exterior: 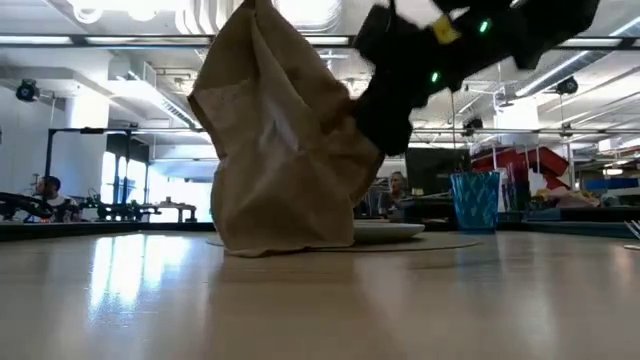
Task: Set table place
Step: Fold the brown table napkin
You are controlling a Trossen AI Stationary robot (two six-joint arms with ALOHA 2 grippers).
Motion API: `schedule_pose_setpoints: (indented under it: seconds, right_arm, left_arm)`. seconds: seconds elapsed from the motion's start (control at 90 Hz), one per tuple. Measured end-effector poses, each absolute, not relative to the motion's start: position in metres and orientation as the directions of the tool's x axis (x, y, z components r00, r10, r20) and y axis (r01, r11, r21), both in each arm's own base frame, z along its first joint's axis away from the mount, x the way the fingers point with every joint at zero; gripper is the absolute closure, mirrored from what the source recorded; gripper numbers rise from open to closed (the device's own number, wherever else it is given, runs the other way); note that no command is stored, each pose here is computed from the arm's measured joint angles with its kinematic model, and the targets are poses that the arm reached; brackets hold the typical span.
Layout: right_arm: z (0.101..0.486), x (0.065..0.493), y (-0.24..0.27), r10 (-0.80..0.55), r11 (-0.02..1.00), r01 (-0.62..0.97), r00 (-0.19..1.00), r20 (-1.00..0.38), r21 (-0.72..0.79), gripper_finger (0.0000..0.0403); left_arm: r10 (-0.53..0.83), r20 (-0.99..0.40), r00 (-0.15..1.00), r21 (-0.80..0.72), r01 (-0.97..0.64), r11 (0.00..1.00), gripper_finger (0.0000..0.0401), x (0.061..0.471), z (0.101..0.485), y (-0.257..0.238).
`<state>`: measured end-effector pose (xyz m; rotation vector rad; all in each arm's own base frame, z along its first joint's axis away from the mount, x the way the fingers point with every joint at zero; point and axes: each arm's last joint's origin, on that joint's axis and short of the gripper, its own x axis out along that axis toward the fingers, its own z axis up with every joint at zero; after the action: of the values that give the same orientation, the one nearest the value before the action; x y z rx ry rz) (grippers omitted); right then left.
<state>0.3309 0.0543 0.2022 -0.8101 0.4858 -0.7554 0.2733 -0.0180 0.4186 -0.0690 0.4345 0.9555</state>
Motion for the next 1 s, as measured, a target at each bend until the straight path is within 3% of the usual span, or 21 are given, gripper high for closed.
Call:
schedule_pose_setpoints:
  seconds: [0.178,0.322,0.467,0.711,1.0]
  right_arm:
    - [0.257,0.295,0.072,-0.741,0.472,0.451,0.669,-0.063,-0.757,0.0402]
    - [0.303,0.253,0.079,-0.700,0.545,0.513,0.714,-0.024,-0.663,0.0403]
    - [0.340,0.218,0.085,-0.639,0.647,0.513,0.769,-0.033,-0.564,0.0403]
    - [0.380,0.201,0.094,-0.356,0.904,0.255,0.893,-0.274,-0.345,0.0403]
    - [0.409,0.219,0.128,-0.213,0.950,0.105,0.907,-0.363,-0.294,0.0403]
  left_arm:
    - [0.709,-0.504,0.493,0.132,-0.767,0.627,0.0401,0.266,0.410,-0.019]
    - [0.562,-0.622,0.545,0.039,-0.695,0.718,0.0401,0.263,0.408,-0.026]
    - [0.482,-0.644,0.594,-0.025,-0.646,0.763,0.0401,0.256,0.416,-0.043]
    - [0.391,-0.610,0.689,-0.154,-0.587,0.795,0.0401,0.223,0.453,-0.079]
    - [0.199,-0.537,0.820,-0.370,-0.441,0.818,0.0401,0.203,0.480,-0.124]
